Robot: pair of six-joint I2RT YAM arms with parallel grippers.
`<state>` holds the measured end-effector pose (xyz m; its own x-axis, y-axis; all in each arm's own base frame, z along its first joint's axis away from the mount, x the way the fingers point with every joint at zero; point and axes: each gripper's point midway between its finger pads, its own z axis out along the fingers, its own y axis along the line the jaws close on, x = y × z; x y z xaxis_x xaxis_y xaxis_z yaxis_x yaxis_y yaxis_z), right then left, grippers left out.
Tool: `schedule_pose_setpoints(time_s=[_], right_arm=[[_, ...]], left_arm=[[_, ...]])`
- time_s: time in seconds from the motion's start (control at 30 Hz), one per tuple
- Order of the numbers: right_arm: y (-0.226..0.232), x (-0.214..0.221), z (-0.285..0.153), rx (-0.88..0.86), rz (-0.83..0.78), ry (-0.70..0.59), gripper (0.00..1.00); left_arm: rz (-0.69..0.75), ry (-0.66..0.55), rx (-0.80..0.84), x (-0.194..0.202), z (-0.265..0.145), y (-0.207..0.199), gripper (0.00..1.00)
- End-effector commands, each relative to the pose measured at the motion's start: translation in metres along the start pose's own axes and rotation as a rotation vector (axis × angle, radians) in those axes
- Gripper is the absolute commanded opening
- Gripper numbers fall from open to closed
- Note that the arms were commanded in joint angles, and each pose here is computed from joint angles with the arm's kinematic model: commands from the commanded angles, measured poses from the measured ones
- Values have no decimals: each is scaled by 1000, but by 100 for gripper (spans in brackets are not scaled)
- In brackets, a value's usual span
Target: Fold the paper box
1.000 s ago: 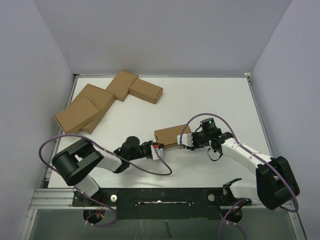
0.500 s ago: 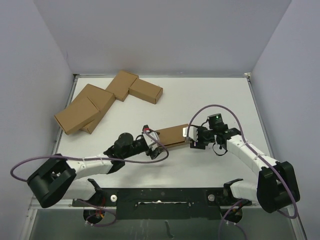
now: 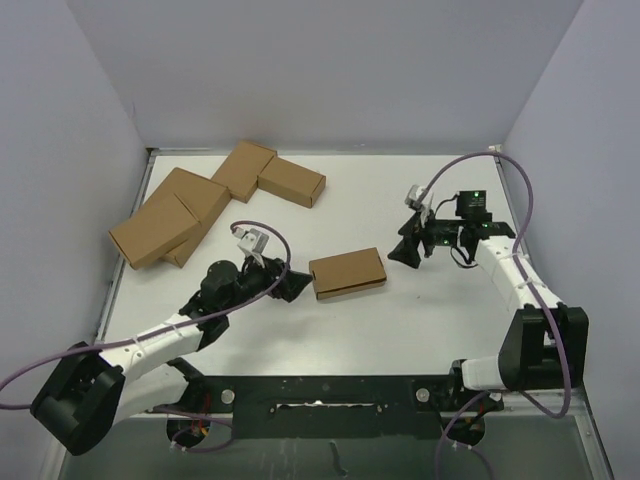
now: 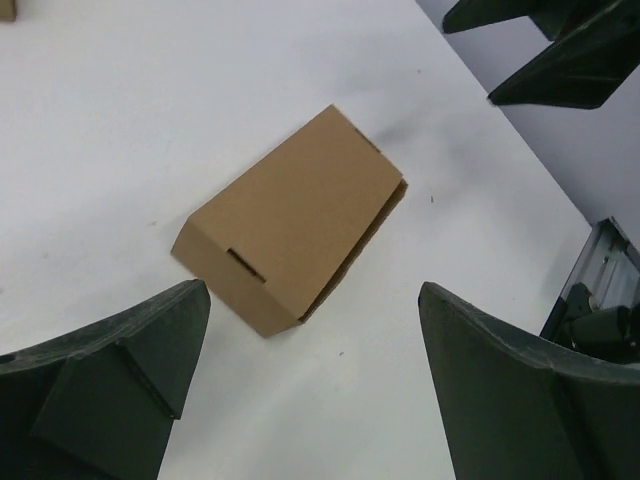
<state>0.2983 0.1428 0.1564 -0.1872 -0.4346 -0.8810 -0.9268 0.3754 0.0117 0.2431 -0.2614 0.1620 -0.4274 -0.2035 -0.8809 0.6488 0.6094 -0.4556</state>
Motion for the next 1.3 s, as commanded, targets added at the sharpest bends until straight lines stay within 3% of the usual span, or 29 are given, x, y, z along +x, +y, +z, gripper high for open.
schedule_pose_setpoints(time_s=[0.0, 0.3, 0.87, 1.17, 1.27], right_arm=[[-19, -22, -2, -75, 342, -113, 75], [-45, 6, 18, -82, 562, -76, 78], [-44, 45, 46, -188, 823, -45, 80], [-34, 62, 60, -203, 883, 33, 71], [-30, 65, 65, -219, 895, 55, 62]], left_arm=[[-252, -59, -26, -8, -7, 13, 88], [-399, -9, -168, 11, -6, 47, 96], [-488, 66, -163, 40, 15, 58, 91], [-545, 75, -167, 47, 22, 61, 92], [-580, 83, -169, 50, 25, 61, 93]])
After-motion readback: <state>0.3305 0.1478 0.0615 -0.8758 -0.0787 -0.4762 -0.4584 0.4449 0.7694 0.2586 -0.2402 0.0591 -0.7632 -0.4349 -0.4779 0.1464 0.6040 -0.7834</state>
